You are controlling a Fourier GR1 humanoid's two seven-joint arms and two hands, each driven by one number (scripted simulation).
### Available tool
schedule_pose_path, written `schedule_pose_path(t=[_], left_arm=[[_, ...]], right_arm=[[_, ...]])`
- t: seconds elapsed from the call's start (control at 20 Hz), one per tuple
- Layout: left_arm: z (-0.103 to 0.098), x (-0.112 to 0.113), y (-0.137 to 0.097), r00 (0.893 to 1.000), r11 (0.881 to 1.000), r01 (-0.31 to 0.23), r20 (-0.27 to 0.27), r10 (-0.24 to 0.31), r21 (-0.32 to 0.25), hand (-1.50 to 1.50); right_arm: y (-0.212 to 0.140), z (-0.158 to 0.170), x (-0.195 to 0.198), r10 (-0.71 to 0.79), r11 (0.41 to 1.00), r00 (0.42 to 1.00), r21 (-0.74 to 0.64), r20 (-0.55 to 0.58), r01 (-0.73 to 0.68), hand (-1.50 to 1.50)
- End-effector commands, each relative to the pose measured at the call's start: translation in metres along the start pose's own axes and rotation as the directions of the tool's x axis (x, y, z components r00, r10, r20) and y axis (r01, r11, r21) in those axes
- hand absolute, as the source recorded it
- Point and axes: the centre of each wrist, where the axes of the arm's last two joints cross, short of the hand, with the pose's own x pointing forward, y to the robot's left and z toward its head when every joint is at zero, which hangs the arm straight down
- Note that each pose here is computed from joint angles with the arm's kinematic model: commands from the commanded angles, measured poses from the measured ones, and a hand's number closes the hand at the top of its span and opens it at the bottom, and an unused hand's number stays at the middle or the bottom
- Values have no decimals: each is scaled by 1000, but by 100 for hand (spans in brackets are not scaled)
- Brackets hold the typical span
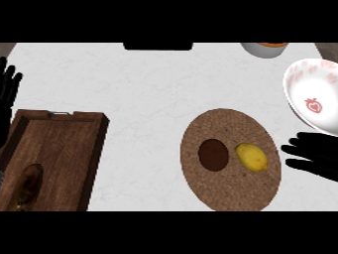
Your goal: Pick the lemon from the placemat and place it in the bowl
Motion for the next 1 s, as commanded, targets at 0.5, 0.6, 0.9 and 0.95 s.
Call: schedule_pose_path(t=[0.5, 0.6, 0.9, 0.95], left_arm=[[-2, -1, -4, 1000, 1000, -4, -9, 4, -7, 0], [-1, -4, -12, 1000, 1000, 8, 2, -8, 2, 0], [-2, 2, 0, 1000, 1000, -3, 2, 3, -6, 0], [1, -1, 0, 1000, 1000, -13, -19, 13, -9, 0]], right_arm=[[46, -53, -34, -29, 995, 999, 93, -45, 33, -150], [54, -64, -41, -14, 998, 998, 68, -63, 19, -150], [70, -82, -62, -26, 998, 998, 64, -57, 30, -150], [58, -73, -67, -37, 998, 998, 45, -41, 39, -150]])
